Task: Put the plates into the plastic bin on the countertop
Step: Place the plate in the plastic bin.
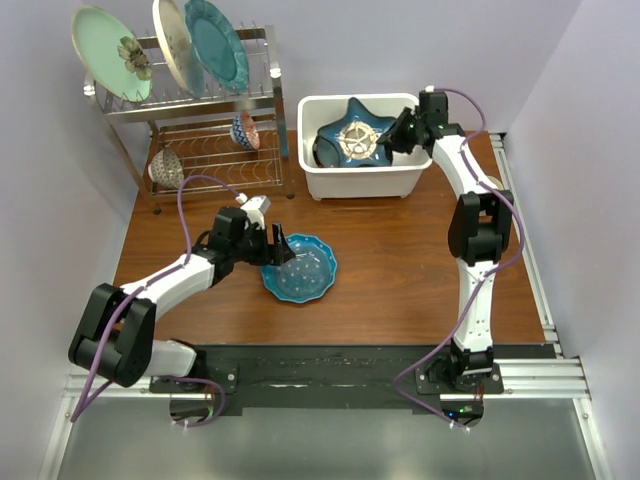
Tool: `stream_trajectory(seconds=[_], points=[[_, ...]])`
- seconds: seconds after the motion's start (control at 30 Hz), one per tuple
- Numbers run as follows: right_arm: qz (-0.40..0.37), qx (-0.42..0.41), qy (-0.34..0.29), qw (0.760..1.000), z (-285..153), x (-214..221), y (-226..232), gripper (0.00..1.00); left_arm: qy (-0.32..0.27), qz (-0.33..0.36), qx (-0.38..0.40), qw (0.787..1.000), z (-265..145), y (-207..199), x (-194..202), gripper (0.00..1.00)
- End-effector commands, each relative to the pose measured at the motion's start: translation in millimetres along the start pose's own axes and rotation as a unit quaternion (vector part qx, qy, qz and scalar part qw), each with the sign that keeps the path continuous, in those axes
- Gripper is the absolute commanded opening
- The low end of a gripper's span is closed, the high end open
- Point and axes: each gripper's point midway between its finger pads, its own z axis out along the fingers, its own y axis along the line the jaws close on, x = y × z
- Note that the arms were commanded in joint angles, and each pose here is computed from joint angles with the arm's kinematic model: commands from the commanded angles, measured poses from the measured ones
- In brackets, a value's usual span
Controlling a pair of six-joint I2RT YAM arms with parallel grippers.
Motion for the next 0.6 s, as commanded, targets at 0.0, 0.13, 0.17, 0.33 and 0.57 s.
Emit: stream_trajectory(seconds=[0.0,0.13,0.17,0.33,0.57], points=[[-0.019,-0.06,-0.023,0.998,-18,-20,33,0.3,-0.018,0.019,0.0,1.0,-1,-1,-14,0.8],[-0.019,-0.056,-0.016,0.998,-16,-16,26,0.38,-0.02,0.019,0.002,1.0,-3,-2,-15,0.8],[-0.02,-0.057,-0.016,0.998,-16,-16,26,0.4,-0.022,0.019,0.001,1.0,-3,-2,-16,0.8],[-0.021,-0.053,-0.017,0.998,-19,-16,22,0.43,-0.022,0.019,0.0,1.0,-4,-2,-16,0.8],[-0.022,-0.058,-0.027,0.998,-25,-22,25,0.44,-0.024,0.02,0.0,1.0,-5,-3,-18,0.8]])
